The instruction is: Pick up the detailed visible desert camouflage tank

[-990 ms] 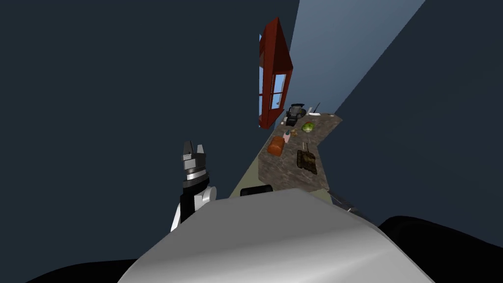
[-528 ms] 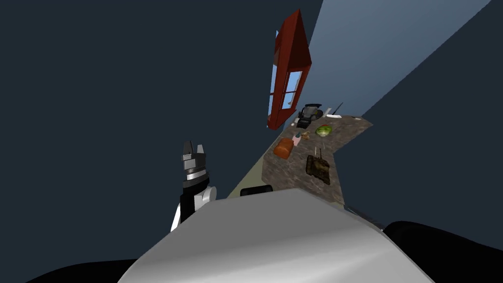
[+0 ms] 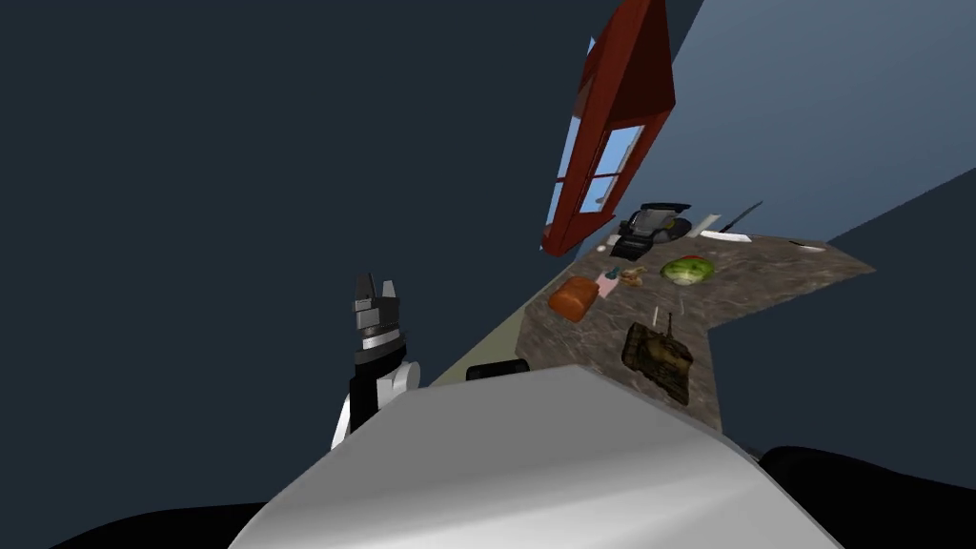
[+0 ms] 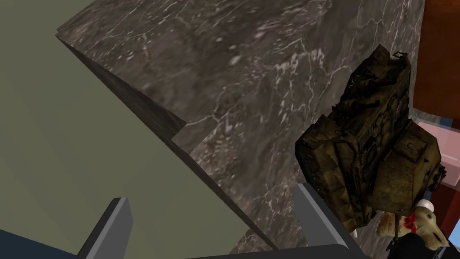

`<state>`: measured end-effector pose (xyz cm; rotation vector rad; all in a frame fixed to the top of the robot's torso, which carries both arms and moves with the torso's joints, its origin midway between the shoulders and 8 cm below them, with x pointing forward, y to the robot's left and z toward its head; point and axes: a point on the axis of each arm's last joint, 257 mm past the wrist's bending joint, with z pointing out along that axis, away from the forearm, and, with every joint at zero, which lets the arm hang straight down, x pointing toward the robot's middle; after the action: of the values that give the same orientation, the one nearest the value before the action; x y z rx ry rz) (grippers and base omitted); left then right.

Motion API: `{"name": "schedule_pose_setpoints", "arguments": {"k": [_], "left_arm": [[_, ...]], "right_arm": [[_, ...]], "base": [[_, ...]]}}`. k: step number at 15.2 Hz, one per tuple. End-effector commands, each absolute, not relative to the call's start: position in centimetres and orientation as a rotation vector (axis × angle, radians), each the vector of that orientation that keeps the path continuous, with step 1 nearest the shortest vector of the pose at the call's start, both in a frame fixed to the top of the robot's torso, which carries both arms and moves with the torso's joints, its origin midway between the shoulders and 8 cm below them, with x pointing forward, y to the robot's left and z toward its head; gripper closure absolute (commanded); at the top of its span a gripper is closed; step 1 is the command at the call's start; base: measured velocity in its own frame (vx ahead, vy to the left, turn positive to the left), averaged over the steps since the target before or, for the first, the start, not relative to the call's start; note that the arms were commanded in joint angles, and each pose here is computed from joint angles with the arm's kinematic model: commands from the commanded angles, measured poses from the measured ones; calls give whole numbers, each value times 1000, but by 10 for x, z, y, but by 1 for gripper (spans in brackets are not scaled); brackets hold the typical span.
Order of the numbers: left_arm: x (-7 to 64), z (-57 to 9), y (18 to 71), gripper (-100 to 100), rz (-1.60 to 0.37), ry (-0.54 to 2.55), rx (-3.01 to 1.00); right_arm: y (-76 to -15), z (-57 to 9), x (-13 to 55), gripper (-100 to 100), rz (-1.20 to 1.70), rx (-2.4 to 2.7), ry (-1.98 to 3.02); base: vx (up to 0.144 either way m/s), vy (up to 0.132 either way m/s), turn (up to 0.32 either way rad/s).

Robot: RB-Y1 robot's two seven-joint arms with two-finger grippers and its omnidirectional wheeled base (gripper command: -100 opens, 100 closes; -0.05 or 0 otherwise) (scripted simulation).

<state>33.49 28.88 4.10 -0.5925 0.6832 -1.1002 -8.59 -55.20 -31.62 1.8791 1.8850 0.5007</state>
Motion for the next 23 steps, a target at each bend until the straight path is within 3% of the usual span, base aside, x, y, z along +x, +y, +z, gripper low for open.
{"name": "schedule_pose_setpoints", "arguments": {"k": [1,13,23], "left_arm": [[335,41,289,0,-1100,683,-592],[335,41,289,0,-1100,683,-592],[335,41,289,0,-1100,683,-592]], "right_arm": [[-561,-313,-94,-100,471,1892,1910],[-617,-263,-174,-100,164,2048,2098],[-630,-248,-183,-100,65,2097,2257]], "base": [[-19,-20,76],[27,-43,310],[26,-41,242]]}}
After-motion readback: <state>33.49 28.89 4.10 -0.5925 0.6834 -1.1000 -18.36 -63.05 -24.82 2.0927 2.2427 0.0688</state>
